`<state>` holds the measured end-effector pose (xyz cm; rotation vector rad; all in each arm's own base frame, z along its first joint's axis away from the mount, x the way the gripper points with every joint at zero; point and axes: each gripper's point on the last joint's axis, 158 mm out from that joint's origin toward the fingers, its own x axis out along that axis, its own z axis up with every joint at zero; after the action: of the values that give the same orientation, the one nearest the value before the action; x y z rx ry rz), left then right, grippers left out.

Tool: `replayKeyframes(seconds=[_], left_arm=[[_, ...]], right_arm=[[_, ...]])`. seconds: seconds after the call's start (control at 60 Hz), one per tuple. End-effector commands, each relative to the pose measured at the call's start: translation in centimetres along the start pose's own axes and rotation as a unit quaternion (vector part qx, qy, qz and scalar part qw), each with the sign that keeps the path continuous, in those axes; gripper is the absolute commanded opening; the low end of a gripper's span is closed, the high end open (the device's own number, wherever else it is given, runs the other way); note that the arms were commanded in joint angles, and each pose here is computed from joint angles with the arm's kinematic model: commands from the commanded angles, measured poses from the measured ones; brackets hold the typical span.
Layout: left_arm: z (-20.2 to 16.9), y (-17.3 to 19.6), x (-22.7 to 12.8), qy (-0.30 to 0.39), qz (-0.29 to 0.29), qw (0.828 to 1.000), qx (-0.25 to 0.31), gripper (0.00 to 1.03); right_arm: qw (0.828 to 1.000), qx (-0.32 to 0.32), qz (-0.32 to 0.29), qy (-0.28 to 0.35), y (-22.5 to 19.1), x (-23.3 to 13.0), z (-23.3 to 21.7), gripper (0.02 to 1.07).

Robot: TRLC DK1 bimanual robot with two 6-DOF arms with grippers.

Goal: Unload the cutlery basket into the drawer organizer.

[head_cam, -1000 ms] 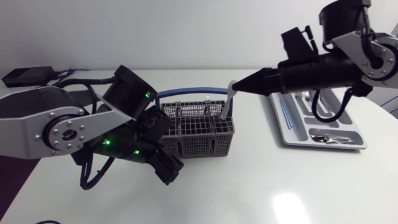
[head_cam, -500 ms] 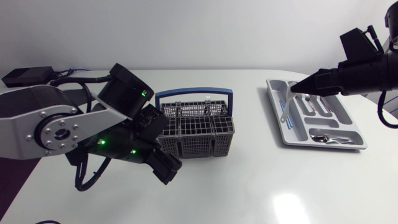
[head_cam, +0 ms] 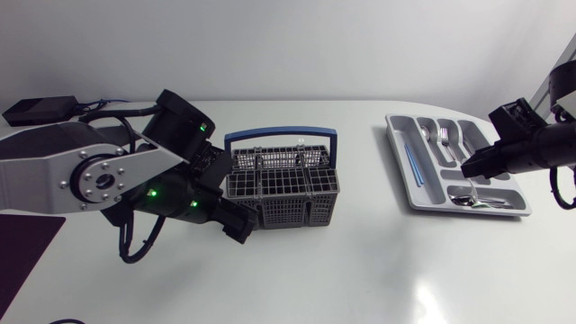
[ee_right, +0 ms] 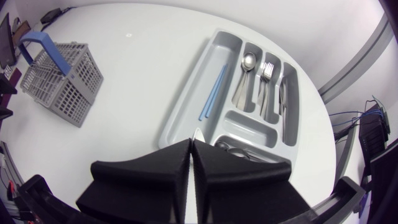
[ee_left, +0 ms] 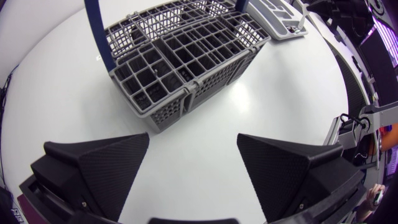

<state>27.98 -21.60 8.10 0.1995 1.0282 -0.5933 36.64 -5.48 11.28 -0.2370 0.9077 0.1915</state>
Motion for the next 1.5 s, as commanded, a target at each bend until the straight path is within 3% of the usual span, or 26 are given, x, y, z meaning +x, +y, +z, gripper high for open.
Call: replayKeyframes(seconds=[0.0,0.417,1.017,1.4,1.483], left_arm=[[-1.6,0.7,1.2,0.023,0.007,0.999,-0.024,0.99],[-1.6,4.5,2.9,0.018,0.048,0.996,-0.068,0.99],[-0.5,10.4,3.5,-0.008,0.085,0.990,-0.116,0.99],[-1.8,7.7,-0.6,-0.016,0.074,0.994,-0.084,0.99],[-2.2,7.3,-1.3,-0.015,0.072,0.994,-0.079,0.99]], right_arm=[[0.999,-0.015,-0.014,0.030,-0.9,1.8,-2.4,0.08],[0.995,-0.028,-0.081,0.055,-5.6,5.2,-5.3,0.08],[0.979,-0.080,-0.170,0.078,-8.7,5.7,-6.7,0.08],[0.972,-0.097,-0.195,0.089,-10.0,9.0,-7.9,0.09],[0.972,-0.096,-0.198,0.086,-10.2,9.3,-8.1,0.17]])
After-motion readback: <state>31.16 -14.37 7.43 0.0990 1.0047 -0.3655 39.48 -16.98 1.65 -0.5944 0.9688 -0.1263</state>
